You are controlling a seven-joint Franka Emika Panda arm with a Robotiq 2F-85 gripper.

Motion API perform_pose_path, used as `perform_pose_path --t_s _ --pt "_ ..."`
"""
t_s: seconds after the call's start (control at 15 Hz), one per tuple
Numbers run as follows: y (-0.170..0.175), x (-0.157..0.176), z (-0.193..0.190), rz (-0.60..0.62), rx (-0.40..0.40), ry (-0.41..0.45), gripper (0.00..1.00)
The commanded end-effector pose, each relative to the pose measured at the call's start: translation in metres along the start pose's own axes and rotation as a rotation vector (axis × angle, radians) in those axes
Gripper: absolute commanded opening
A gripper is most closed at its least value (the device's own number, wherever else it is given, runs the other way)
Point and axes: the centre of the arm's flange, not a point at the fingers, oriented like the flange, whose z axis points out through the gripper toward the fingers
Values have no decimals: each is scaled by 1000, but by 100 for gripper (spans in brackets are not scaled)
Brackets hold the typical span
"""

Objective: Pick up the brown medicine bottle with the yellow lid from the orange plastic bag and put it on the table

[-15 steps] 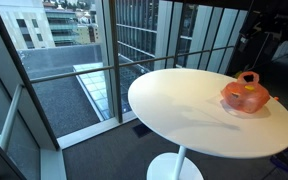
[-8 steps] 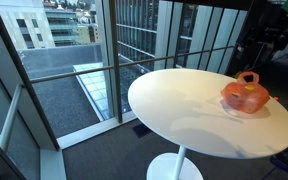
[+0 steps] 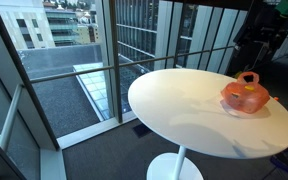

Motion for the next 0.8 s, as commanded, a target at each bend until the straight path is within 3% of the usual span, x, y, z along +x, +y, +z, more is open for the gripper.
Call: perform_pose_path --t_s 0.0,0.73 --pt "9 13 -1 42 -13 0 100" --pt "54 67 57 95 -88 8 100"
